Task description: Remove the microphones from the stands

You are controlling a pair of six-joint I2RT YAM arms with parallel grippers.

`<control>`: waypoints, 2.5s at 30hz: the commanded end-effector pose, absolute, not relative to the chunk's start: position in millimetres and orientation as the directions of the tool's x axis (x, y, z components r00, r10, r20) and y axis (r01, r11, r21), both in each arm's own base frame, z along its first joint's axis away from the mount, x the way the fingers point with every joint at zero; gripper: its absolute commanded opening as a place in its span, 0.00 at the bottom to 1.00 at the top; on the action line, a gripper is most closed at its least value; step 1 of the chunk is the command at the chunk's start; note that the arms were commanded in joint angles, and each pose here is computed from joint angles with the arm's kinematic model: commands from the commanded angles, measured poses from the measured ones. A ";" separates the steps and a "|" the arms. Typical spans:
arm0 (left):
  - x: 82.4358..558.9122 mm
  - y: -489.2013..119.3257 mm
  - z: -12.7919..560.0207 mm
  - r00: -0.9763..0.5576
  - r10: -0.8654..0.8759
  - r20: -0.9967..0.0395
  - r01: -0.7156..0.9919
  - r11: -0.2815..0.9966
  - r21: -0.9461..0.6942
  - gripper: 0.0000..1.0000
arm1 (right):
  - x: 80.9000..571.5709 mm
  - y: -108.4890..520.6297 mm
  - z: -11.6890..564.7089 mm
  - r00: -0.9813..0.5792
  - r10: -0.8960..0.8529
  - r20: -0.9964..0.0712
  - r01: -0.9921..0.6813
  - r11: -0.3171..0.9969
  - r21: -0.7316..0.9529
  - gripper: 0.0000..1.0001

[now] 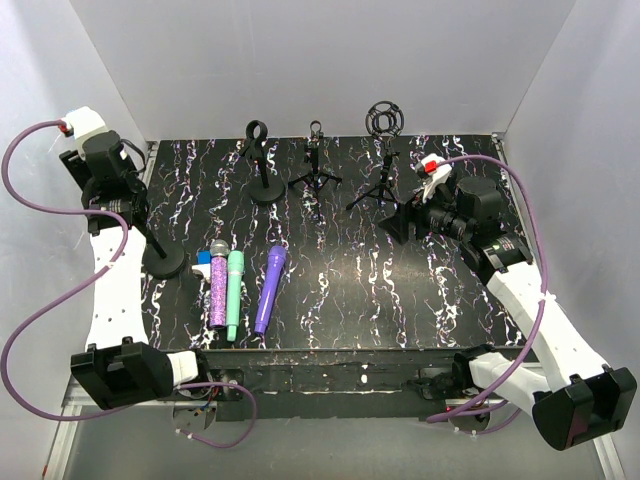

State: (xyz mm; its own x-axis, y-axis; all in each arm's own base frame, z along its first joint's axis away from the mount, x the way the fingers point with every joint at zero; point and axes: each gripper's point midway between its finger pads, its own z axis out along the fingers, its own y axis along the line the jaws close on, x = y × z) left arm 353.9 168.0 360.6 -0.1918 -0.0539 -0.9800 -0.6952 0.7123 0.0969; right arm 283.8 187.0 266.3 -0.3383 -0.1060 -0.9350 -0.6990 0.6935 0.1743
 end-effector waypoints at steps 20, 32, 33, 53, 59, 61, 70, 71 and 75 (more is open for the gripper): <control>422.6 100.9 363.2 -0.131 -0.140 -0.982 -0.333 0.939 -0.089 0.00 | 276.9 175.3 278.7 -0.213 -0.148 -0.966 -0.708 0.705 0.048 0.79; 441.6 37.6 371.7 -0.106 -0.122 -0.987 -0.017 0.993 -0.121 0.00 | 274.3 173.6 274.6 -0.203 -0.151 -0.967 -0.709 0.704 0.039 0.79; 441.4 36.6 371.7 -0.108 -0.122 -0.987 -0.014 0.993 -0.121 0.00 | 273.9 173.5 273.7 -0.205 -0.152 -0.967 -0.709 0.704 0.039 0.79; 434.1 -49.2 401.5 -0.085 -0.109 -0.990 0.467 0.874 -0.136 0.00 | 275.8 175.8 271.0 -0.185 -0.149 -0.971 -0.717 0.696 0.030 0.78; 426.9 -79.4 401.9 -0.102 -0.114 -0.988 0.627 0.764 -0.153 0.00 | 275.5 174.5 271.3 -0.176 -0.155 -0.972 -0.716 0.698 0.019 0.78; 425.0 -88.4 405.9 -0.103 -0.123 -0.987 0.658 0.736 -0.160 0.00 | 272.8 174.2 271.1 -0.178 -0.158 -0.971 -0.720 0.694 0.019 0.78; 411.6 -140.6 410.3 -0.091 -0.081 -0.993 0.804 0.582 -0.121 0.00 | 266.9 173.2 268.5 -0.181 -0.177 -0.967 -0.731 0.682 0.012 0.78; 405.8 -159.2 409.7 -0.094 -0.074 -0.993 0.833 0.541 -0.119 0.00 | 266.7 174.1 268.4 -0.182 -0.177 -0.967 -0.735 0.678 0.014 0.78; 397.0 -191.3 408.6 -0.072 -0.049 -0.996 0.883 0.461 -0.087 0.00 | 267.3 175.0 270.3 -0.179 -0.179 -0.967 -0.738 0.674 0.012 0.78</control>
